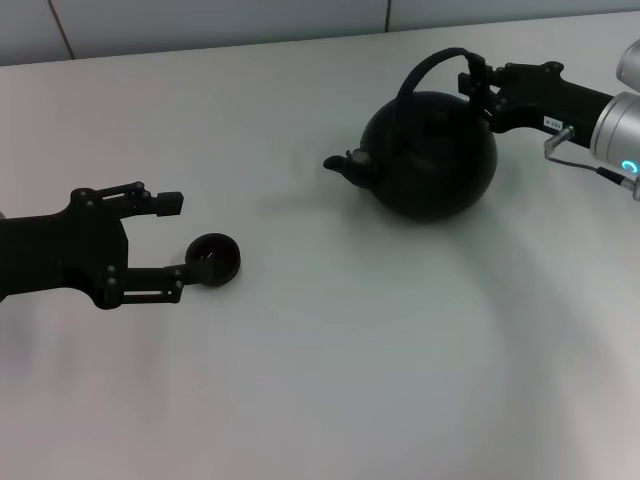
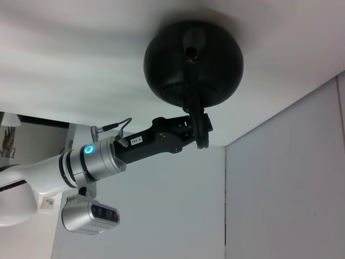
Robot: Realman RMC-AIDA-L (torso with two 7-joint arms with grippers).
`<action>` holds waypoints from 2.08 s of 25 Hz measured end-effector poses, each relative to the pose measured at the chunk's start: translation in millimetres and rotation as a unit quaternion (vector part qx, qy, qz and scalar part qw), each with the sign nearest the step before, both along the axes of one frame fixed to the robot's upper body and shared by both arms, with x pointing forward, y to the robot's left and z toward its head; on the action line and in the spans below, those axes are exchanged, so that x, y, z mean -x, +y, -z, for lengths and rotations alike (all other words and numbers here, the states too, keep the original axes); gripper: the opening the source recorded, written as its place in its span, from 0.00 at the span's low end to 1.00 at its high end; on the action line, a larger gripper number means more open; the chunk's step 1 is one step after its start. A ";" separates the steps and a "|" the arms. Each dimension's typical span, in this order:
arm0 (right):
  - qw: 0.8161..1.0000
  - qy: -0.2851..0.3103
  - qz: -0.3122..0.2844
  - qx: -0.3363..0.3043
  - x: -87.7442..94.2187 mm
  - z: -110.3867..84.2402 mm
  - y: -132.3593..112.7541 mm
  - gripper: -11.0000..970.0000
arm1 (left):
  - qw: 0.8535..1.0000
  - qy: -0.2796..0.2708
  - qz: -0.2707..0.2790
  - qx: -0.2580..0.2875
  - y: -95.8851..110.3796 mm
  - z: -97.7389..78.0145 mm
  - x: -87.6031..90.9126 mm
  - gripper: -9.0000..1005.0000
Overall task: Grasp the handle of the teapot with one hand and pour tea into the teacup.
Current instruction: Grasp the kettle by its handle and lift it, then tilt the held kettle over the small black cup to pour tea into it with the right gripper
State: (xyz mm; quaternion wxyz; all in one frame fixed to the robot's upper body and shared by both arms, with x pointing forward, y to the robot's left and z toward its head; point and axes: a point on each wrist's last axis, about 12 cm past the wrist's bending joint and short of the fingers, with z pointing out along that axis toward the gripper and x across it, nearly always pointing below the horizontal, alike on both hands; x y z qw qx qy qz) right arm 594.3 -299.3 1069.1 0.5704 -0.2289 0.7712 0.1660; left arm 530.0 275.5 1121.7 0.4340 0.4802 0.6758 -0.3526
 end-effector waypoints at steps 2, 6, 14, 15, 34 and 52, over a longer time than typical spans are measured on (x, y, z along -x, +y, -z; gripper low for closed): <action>1.000 0.000 0.000 0.000 -0.5 -0.3 0.4 0.34 | 1.000 0.000 -0.001 -0.001 0.5 -0.1 -0.2 0.85; 1.000 -0.001 0.000 0.001 -0.6 -0.2 0.6 0.20 | 1.000 0.000 -0.002 -0.001 0.9 -0.1 -0.2 0.85; 1.000 -0.001 0.002 -0.004 -0.7 -0.3 0.8 0.09 | 1.000 -0.001 -0.005 -0.002 1.8 0.0 -1.1 0.85; 1.000 -0.001 0.002 -0.004 -0.7 -0.3 0.8 0.09 | 1.000 -0.001 -0.005 -0.002 1.8 0.0 -1.1 0.85; 0.998 -0.014 -0.058 0.006 -16.6 -15.5 31.4 0.09 | 1.000 -0.002 -0.018 0.000 8.0 -0.2 -0.2 0.85; 0.992 -0.031 -0.113 0.047 -36.4 -38.2 66.0 0.09 | 0.999 0.003 -0.042 -0.018 22.4 2.6 1.0 0.85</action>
